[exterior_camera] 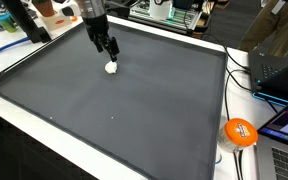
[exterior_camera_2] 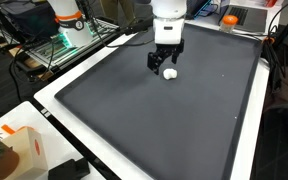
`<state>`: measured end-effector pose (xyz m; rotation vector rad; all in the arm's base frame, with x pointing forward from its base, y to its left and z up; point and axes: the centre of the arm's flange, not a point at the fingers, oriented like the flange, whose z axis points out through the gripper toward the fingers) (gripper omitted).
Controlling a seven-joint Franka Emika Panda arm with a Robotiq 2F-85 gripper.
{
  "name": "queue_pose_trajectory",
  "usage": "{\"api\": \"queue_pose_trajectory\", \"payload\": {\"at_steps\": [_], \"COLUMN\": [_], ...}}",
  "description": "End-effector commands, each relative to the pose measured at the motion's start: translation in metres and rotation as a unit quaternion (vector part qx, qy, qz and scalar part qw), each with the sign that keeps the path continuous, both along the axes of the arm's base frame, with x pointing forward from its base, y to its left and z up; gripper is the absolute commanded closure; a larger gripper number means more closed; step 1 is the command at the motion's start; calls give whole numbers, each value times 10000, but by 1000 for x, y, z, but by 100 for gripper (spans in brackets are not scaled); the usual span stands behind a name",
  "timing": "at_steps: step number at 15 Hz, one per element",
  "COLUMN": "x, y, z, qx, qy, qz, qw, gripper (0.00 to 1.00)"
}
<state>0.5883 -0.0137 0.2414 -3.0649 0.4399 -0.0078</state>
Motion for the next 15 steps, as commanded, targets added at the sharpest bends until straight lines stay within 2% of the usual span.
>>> {"api": "queue_pose_trajectory", "payload": {"at_steps": [1,8,9,11,15], "x": [-28,-56,-35,-40,-40], "y": [4,6,9,12,11], "z": [-6,-6,-7,-7,-7], "qx": [70,306,152,192,8], "qy": [-218,-1140,-937,-1060,-1219], "qz": [-120,-140,-180,-165,-389], "qw": [9997,9929,9953,9940,9918], "gripper": [0,0,0,0,0]}}
